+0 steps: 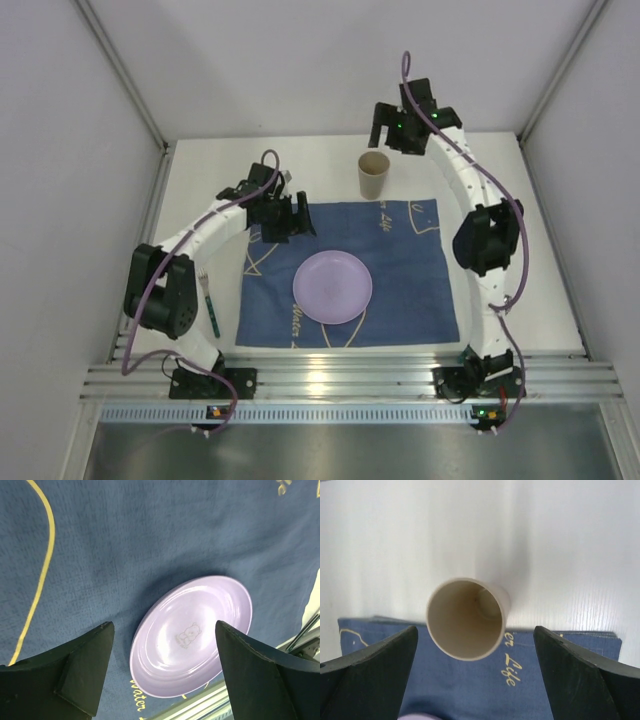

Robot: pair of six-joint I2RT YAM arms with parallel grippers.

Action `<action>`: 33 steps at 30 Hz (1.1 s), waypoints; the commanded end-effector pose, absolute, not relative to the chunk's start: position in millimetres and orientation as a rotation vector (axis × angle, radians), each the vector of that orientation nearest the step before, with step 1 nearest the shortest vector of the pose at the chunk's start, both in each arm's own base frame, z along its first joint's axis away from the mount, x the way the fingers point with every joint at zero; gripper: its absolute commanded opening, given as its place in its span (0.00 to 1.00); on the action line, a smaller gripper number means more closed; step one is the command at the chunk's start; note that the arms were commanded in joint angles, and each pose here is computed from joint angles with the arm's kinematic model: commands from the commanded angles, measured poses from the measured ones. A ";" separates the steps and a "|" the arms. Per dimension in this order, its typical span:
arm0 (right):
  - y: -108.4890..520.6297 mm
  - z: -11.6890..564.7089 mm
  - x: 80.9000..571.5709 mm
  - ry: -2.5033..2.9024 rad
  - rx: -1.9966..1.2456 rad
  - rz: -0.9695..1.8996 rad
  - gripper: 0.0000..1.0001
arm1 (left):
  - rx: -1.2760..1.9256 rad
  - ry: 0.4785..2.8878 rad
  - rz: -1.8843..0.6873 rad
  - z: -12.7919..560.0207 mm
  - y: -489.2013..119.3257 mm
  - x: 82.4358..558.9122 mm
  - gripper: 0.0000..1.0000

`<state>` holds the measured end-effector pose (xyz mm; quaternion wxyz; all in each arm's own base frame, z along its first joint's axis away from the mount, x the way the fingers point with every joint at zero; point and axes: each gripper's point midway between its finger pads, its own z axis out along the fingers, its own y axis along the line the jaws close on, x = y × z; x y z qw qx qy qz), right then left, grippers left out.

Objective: Set the dinner table for one person

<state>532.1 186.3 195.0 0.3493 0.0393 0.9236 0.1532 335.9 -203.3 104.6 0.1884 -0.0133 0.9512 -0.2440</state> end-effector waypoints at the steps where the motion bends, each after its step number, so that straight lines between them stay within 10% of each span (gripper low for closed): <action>1: 180.1 182.4 533.9 2.422 0.106 0.118 1.00 | -0.073 2.639 -0.639 129.9 -196.0 341.6 0.87; 11: 167.6 131.1 531.2 2.519 0.178 0.008 0.83 | -0.335 2.553 -0.560 150.8 -127.1 345.7 0.80; 17: 179.1 113.5 532.4 2.546 0.144 0.069 0.27 | -0.391 2.582 -0.476 145.3 -101.4 336.1 0.74; 18: 180.1 115.2 533.6 2.543 0.135 0.081 0.00 | -0.411 2.573 -0.433 146.9 -94.4 336.2 0.73; 22: 180.0 170.1 544.1 2.391 0.131 0.108 0.00 | -0.595 2.531 -0.159 154.1 -48.3 330.6 0.66; 29: 155.6 299.5 495.8 2.175 0.191 0.170 0.00 | -0.846 2.517 0.001 140.0 -0.9 299.6 0.98; 33: 139.1 303.8 445.8 2.200 0.189 0.172 0.00 | -0.985 2.490 -0.001 118.8 9.1 285.1 0.98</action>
